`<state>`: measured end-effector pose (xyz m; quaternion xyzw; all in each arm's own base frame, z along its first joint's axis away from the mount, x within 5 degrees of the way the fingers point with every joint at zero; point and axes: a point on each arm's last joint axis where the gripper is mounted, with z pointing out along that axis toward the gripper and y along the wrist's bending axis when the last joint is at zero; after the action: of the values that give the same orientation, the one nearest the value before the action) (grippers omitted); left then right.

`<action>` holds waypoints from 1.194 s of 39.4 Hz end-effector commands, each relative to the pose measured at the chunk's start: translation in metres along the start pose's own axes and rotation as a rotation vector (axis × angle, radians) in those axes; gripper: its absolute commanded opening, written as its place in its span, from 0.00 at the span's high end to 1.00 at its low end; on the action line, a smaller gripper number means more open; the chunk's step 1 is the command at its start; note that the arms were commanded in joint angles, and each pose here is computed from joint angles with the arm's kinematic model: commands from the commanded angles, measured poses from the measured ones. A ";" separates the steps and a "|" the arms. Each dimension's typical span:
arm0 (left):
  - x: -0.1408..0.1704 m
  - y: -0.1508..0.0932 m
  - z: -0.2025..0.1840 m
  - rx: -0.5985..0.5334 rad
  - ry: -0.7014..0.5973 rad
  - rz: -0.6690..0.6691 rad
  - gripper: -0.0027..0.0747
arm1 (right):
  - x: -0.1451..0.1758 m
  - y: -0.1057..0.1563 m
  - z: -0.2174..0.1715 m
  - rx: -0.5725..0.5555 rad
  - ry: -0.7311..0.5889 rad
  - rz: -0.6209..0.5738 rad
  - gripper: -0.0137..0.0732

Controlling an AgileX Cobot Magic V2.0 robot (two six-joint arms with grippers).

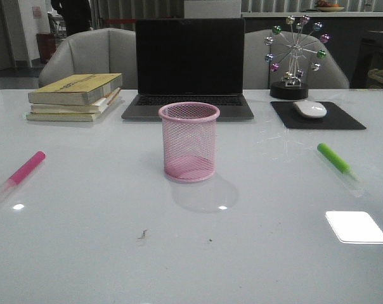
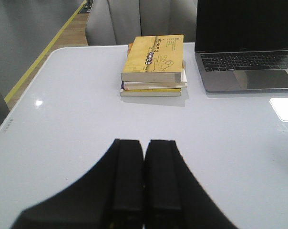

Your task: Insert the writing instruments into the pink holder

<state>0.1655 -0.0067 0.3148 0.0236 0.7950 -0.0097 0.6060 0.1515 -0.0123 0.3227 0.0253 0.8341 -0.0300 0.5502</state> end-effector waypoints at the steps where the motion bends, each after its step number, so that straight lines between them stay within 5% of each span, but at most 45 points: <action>1: -0.020 0.001 -0.004 -0.009 -0.122 -0.011 0.80 | -0.018 0.000 -0.005 0.002 -0.105 -0.010 0.70; 8: -0.020 0.001 -0.004 -0.009 -0.124 -0.011 0.62 | -0.016 0.000 -0.005 0.002 -0.089 -0.010 0.49; 16: -0.022 0.001 -0.004 -0.011 -0.145 -0.011 0.45 | -0.015 0.000 -0.005 0.002 -0.080 -0.010 0.47; 34: -0.024 0.002 -0.004 -0.013 -0.168 -0.011 0.44 | -0.013 0.000 -0.004 -0.005 -0.051 0.007 0.47; 47: -0.024 0.002 -0.004 -0.013 -0.168 -0.011 0.44 | -0.021 0.001 0.017 -0.012 0.104 0.019 0.47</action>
<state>0.1664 -0.0064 0.3183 0.0223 0.7829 -0.0087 0.6217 0.1617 -0.0123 0.3148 0.0334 0.8804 -0.0179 0.4727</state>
